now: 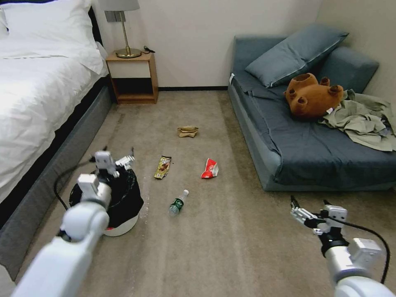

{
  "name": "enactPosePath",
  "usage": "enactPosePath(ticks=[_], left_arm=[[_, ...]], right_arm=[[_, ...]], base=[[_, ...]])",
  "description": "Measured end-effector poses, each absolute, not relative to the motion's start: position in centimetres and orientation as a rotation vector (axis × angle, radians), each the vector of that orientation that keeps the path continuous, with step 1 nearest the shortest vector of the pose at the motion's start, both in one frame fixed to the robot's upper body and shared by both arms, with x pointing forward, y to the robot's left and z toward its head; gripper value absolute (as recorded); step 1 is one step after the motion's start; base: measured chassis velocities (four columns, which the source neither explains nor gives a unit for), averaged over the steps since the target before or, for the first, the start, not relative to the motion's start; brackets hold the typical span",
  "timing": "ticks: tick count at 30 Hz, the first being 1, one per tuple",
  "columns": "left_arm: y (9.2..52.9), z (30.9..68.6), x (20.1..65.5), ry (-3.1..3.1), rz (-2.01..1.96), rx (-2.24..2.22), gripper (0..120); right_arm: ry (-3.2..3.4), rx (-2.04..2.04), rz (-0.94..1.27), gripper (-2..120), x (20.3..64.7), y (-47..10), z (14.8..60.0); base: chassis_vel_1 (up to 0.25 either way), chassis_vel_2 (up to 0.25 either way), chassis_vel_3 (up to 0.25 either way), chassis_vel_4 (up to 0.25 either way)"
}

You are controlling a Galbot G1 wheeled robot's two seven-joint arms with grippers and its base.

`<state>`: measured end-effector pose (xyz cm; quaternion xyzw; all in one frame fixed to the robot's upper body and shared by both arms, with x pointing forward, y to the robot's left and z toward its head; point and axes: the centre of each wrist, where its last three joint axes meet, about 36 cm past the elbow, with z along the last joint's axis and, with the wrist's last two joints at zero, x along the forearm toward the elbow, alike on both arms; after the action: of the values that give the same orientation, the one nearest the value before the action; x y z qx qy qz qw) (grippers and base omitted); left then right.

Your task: Pick up the trash bin, then pick up the garbage on the floor and place it into the trash bin.

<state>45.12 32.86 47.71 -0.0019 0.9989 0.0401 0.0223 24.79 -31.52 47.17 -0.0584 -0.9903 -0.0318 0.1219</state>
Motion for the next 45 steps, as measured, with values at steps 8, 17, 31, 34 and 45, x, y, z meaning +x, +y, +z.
enactPosePath(ticks=[8,17,31,34,45], left_arm=[[36.2,53.0,47.9,3.097,0.157,-0.080,100],[38.3,57.5,48.4,3.113,0.203,-0.144,98],[39.1,55.3,47.6,3.176,0.221,-0.165,97],[40.3,55.6,48.0,3.232,0.213,-0.222,97],[42.3,59.1,48.8,3.572,0.125,-0.354,99]], right_arm=[[-2.826,-0.127,-0.129,100,23.8,-32.1,51.0],[-2.771,-0.070,-0.145,100,23.1,-31.8,53.6],[-2.777,0.017,-0.251,100,25.3,-31.7,51.5],[-2.776,0.010,-0.238,100,25.5,-31.6,50.9],[-2.761,-0.013,-0.212,100,26.2,-31.4,48.9]], base=[[0.000,0.000,0.000,0.000],[0.000,0.000,0.000,0.000],[0.000,0.000,0.000,0.000],[0.000,0.000,0.000,0.000],[0.000,0.000,0.000,0.000]])
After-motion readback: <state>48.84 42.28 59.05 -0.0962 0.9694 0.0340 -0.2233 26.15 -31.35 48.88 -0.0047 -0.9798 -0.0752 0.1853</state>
